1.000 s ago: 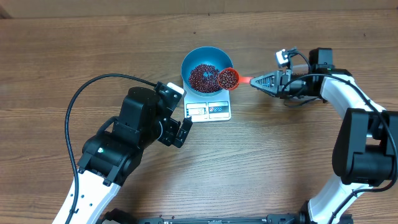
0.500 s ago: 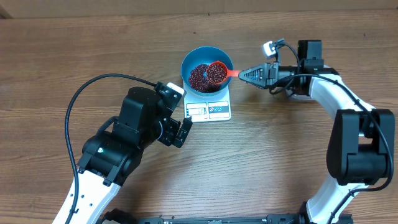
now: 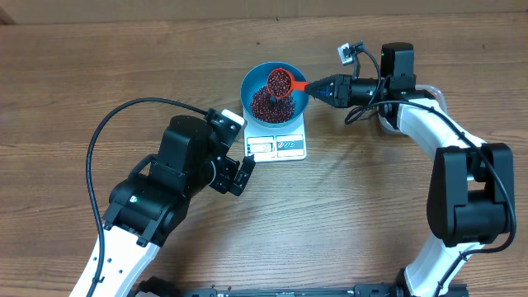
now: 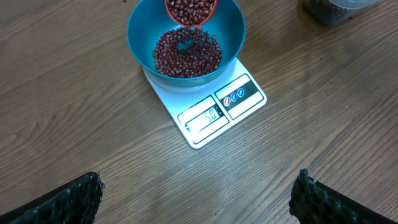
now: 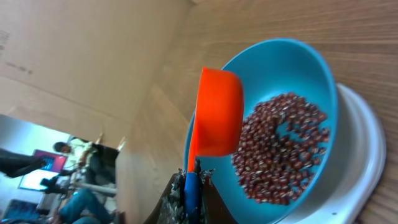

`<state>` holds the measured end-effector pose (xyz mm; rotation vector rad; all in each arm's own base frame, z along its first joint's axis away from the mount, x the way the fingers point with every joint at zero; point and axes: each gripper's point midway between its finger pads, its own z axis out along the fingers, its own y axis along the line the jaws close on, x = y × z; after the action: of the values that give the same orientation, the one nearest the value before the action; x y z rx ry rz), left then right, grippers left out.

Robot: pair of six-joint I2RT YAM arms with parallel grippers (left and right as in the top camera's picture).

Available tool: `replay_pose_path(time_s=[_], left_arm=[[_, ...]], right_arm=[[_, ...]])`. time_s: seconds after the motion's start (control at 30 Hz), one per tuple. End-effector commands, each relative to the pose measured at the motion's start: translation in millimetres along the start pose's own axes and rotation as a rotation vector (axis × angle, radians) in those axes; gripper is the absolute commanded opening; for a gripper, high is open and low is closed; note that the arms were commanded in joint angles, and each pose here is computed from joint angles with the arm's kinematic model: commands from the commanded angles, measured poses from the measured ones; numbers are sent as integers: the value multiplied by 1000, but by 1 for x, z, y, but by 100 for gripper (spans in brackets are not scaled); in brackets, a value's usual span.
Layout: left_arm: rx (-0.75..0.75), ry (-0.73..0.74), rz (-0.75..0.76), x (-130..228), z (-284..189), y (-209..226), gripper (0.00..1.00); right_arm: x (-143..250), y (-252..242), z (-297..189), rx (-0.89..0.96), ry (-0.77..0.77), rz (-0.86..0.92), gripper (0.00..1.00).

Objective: Scoop item into bowl and weigh 150g on scale
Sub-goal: 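Tilt the scoop to pour beans into the blue bowl, then move the empty red scoop back to the clear bean tub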

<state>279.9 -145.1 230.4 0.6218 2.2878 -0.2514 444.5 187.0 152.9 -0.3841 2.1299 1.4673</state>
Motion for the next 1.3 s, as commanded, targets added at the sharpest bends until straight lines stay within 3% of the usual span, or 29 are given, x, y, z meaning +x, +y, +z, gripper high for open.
replay_pose_path(time_s=[0.0,0.43,0.57,1.03,1.27], left_arm=[[7,-24,14,-5,-5,-1,100],[7,-24,14,-5,-5,-1,100],[7,-24,14,-5,-5,-1,99],[7,-24,14,-5,-5,-1,99],[7,-24,14,-5,-5,-1,100]], right_arm=[[-3,-5,1,37,-12,-82,4],[-1,-5,1,38,0,-431,4],[-1,-6,1,38,4,-655,4],[-2,-5,1,35,9,-1171,4],[-13,3,1,24,-32,-1258,4]])
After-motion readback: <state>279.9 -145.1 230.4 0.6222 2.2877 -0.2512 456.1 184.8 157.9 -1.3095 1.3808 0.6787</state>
